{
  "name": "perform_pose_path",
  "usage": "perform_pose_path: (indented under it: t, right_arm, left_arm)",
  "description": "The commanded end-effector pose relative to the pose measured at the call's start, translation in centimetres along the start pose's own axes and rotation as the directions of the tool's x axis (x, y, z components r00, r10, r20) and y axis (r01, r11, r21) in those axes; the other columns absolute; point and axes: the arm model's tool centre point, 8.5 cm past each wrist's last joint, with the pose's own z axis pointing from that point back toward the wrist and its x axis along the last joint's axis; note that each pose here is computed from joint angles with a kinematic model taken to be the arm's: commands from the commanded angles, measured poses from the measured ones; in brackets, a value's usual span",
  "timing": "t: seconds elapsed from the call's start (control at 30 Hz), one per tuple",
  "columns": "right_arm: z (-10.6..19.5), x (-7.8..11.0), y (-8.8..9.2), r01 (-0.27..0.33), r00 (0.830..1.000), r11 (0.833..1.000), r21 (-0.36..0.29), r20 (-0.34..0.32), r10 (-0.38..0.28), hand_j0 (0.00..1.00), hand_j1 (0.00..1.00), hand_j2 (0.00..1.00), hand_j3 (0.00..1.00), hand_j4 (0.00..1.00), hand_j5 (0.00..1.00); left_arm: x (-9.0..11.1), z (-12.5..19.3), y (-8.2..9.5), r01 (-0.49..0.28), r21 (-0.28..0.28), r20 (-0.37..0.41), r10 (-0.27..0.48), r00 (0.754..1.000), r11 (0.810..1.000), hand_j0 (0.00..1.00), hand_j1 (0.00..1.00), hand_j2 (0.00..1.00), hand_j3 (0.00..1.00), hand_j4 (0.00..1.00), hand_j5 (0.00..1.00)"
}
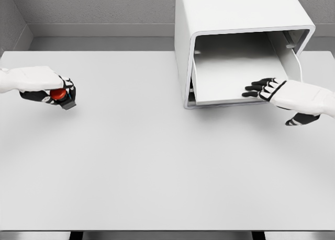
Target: Slide open multi-storey tabletop storage cabinets and put open load switch and slide close multi-storey tabletop storage cabinets
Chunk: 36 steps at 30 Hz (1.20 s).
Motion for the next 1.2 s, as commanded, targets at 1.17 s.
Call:
perform_pose_path:
  t: [1.17]
  right_arm:
    - [4.0,0.3,-4.2,-0.051,0.997,0.985,-0.163,0.054,0.061,1.0,1.0,1.0,1.0,1.0,1.0]
  left_arm:
    - [3.9,-0.7,4.4,0.046,0.111,0.132,-0.061,0.989,0.993,0.36,0.36,0.36,0.36,0.36,0.36]
